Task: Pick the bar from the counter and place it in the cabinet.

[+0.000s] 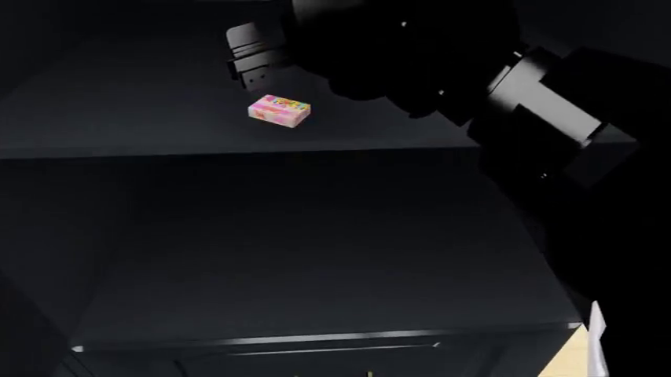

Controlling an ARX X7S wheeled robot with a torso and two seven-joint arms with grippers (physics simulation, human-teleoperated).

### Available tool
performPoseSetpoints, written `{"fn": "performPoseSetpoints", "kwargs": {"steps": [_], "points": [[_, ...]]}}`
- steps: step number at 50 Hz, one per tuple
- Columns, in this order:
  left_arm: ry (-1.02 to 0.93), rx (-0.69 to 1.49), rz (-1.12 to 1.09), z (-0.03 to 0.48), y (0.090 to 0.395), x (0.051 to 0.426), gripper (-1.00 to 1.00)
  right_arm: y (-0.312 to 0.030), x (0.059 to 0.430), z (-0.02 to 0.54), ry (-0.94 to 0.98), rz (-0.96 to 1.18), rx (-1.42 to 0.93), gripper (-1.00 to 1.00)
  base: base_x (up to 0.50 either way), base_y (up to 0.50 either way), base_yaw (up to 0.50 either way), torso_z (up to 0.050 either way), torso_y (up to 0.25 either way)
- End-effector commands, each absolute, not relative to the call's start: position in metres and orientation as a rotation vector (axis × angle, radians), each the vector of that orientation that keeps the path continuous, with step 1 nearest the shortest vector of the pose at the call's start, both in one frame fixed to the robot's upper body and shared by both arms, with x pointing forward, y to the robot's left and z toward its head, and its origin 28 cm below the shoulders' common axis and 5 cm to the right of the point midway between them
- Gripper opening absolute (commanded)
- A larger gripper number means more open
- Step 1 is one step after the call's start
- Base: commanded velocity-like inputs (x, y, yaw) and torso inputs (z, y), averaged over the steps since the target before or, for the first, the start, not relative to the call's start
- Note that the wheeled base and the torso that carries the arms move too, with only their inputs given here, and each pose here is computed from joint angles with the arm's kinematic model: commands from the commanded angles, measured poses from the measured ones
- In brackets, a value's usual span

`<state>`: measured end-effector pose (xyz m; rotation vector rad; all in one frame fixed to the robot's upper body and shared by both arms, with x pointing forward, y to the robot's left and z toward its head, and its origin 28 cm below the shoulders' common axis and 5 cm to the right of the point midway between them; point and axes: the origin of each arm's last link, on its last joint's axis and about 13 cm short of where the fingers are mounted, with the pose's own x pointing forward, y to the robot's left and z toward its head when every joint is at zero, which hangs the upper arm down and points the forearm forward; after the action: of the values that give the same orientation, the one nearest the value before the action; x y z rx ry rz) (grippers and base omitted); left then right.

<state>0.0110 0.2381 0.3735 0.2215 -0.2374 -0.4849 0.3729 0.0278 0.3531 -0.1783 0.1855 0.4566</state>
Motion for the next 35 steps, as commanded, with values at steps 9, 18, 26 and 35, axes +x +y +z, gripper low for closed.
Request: {"fn": "performPoseSetpoints", "kwargs": {"steps": [9,18,26,35], "points": [[-0.239,0.217,-0.485,0.374,0.238,0.01,1.0,0.016,0.351,0.373,0.178,0.432,-0.24,1.0,0.0,0.0,0.0,0.0,0.0],[-0.236,0.218,-0.492,0.374,0.236,0.011,1.0,0.006,0.327,0.371,0.233,0.386,-0.299,1.0,0.0,0.0,0.0,0.0,0.0],[-0.232,0.213,-0.485,0.372,0.239,0.012,1.0,0.004,0.306,0.368,0.213,0.408,-0.282,1.0,0.0,0.0,0.0,0.0,0.0],[-0.23,0.209,-0.489,0.37,0.239,0.012,1.0,-0.001,0.274,0.372,0.145,0.432,-0.261,1.0,0.0,0.0,0.0,0.0,0.0]]}}
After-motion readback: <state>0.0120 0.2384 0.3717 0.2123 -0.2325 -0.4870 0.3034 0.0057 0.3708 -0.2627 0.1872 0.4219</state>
